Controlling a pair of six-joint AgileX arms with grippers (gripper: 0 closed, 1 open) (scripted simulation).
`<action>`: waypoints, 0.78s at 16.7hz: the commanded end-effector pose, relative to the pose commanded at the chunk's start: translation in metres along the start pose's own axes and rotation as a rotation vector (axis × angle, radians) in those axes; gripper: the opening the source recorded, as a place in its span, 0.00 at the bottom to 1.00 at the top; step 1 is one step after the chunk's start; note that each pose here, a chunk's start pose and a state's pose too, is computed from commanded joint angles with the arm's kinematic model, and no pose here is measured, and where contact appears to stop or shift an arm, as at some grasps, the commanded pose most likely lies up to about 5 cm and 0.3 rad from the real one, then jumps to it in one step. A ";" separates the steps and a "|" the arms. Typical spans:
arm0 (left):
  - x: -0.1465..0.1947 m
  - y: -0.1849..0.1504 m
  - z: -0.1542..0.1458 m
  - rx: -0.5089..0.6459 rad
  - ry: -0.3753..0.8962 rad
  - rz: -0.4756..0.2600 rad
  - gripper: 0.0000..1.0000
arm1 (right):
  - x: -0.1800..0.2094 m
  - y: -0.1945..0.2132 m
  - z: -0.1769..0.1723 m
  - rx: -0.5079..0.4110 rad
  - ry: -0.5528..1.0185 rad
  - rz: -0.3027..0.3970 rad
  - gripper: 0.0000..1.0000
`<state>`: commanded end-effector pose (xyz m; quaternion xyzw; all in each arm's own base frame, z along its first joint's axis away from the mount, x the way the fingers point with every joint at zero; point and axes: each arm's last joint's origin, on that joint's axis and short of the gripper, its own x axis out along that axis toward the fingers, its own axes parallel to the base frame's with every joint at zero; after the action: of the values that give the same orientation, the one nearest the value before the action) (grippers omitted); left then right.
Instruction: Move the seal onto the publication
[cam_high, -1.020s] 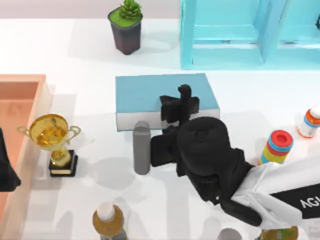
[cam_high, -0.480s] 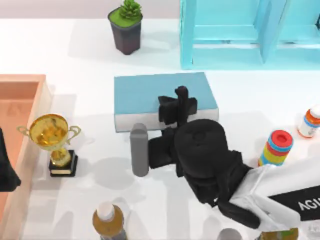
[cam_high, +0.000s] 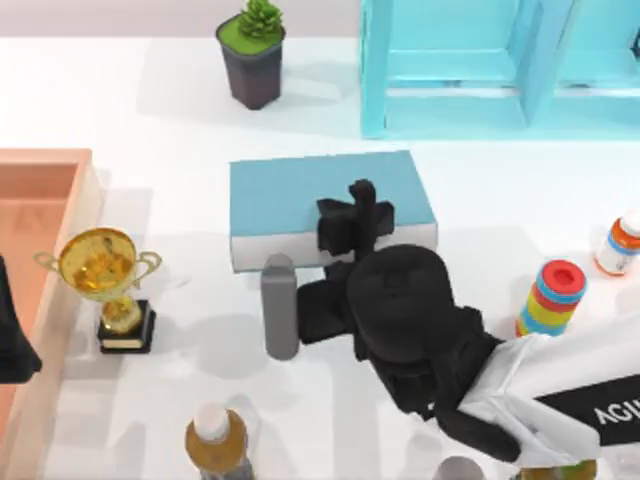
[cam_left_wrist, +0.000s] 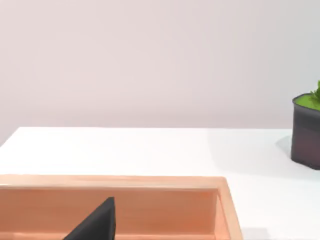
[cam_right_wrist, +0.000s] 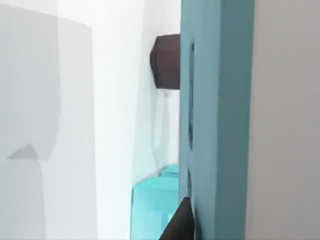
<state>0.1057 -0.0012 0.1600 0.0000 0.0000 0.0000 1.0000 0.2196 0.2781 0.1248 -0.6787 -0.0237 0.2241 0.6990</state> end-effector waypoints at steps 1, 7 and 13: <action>0.000 0.000 0.000 0.000 0.000 0.000 1.00 | 0.001 0.006 -0.001 -0.012 0.007 0.017 0.00; 0.000 0.000 0.000 0.000 0.000 0.000 1.00 | 0.007 0.025 -0.003 -0.022 0.017 0.029 0.00; 0.000 0.000 0.000 0.000 0.000 0.000 1.00 | 0.007 0.023 -0.001 0.012 -0.005 -0.020 0.00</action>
<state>0.1057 -0.0012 0.1600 0.0000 0.0000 0.0000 1.0000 0.2200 0.2792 0.1010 -0.6736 -0.0311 0.2191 0.7052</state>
